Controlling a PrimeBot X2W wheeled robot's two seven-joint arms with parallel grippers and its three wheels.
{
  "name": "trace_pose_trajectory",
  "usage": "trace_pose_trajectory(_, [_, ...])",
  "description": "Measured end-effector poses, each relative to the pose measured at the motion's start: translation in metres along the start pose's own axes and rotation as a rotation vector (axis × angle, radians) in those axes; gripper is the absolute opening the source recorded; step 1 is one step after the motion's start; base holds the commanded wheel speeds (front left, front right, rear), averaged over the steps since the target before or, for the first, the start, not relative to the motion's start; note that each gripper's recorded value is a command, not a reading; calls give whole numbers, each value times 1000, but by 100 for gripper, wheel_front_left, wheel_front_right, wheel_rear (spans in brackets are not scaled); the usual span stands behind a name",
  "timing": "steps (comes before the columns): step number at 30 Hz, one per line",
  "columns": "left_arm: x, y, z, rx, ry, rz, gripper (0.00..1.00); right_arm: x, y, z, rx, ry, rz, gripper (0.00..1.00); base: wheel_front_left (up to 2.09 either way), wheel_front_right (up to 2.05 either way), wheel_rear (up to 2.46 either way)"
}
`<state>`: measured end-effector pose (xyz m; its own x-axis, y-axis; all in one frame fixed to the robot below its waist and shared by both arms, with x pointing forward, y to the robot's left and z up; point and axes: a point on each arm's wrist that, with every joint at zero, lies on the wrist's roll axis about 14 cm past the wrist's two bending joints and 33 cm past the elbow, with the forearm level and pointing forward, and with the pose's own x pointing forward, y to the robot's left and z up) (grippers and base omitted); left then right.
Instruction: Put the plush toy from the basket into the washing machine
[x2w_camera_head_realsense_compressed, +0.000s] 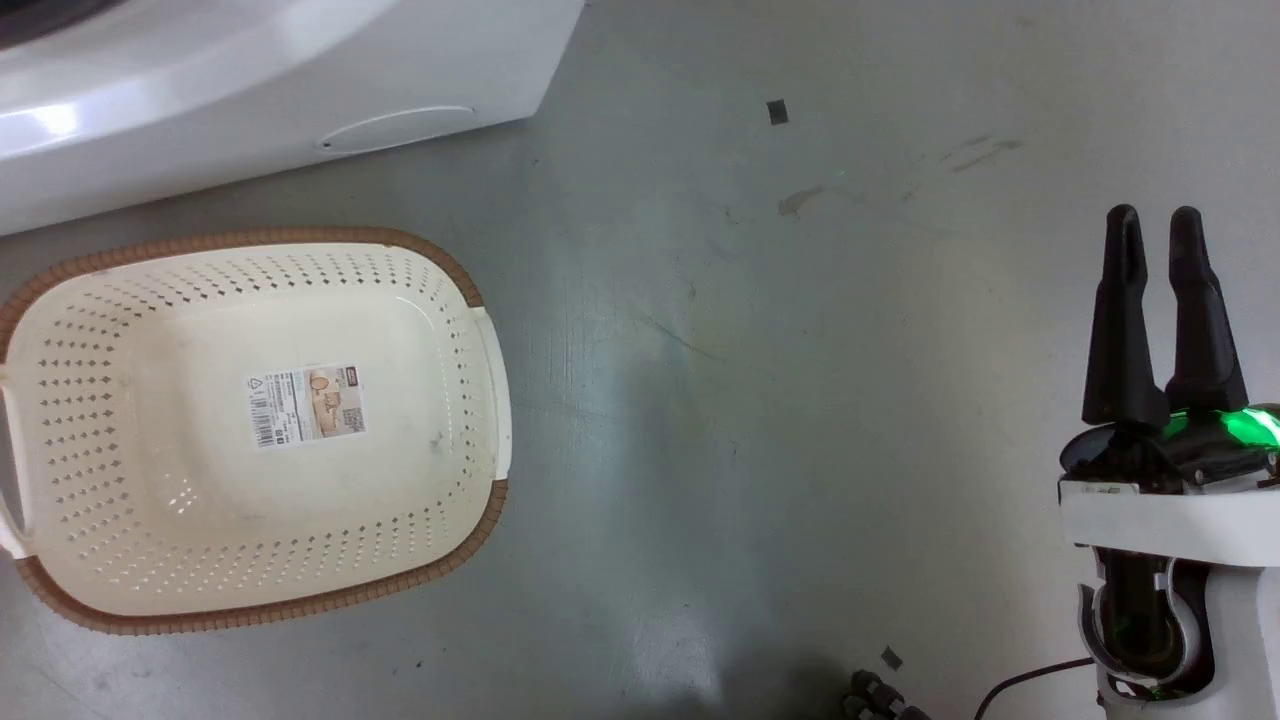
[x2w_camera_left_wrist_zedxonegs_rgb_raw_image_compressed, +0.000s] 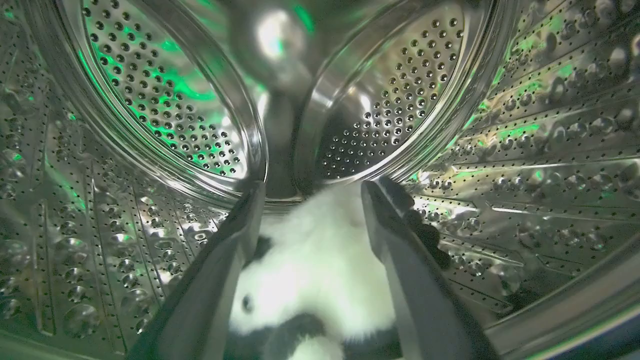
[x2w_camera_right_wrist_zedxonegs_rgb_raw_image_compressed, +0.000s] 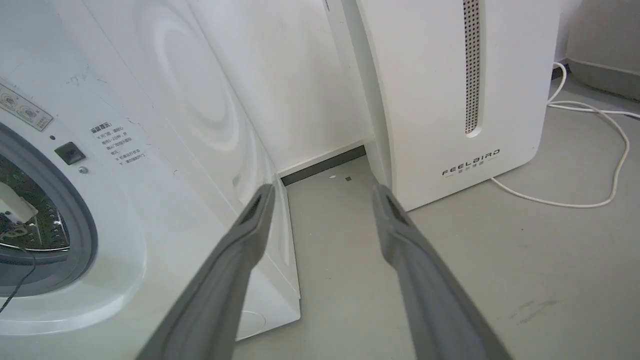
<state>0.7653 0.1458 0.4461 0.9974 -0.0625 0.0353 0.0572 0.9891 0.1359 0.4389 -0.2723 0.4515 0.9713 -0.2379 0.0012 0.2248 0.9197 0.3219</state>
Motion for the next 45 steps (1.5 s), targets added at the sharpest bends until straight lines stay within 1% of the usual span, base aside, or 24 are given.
trace_pose_trajectory(4, [-6, 2, 5, 5, 3, 3, 100, 0, 8, 4, -10, -8, 27, 100, 0, 0, 0])
trace_pose_trajectory(11, [-32, 1, 6, -53, 33, 12, 100, -1, 20, 21, -20, -54, 63, 100, 0, 0, 0])
trace_pose_trajectory(16, [-58, -2, 11, -65, 41, 4, 100, -3, 28, 34, -30, -86, 86, 100, 0, 0, 0])
trace_pose_trajectory(21, [-87, -3, 29, -53, 10, 10, 100, -10, 38, 43, -39, -105, 116, 100, 0, 0, 0])
trace_pose_trajectory(26, [-124, 1, 50, -35, -34, 28, 100, -21, 46, 51, -68, -117, 140, 100, 0, 0, 0])
trace_pose_trajectory(30, [-158, 11, 67, -5, -74, 55, 100, -31, 64, 55, -114, -126, 199, 100, 0, 0, 0])
trace_pose_trajectory(33, [-186, 20, 77, 5, -98, 84, 100, -39, 73, 61, -128, -140, 227, 100, 0, 0, 0])
trace_pose_trajectory(37, [-226, 27, 86, 28, -118, 93, 100, -51, 77, 67, -135, -150, 243, 100, 0, 0, 0])
trace_pose_trajectory(39, [-246, 26, 88, 28, -120, 91, 100, -57, 78, 69, -135, -152, 246, 100, 0, 0, 0])
trace_pose_trajectory(45, [-297, 42, 91, 2, -115, 138, 100, -70, 86, 69, -149, -152, 278, 100, 0, 0, 0])
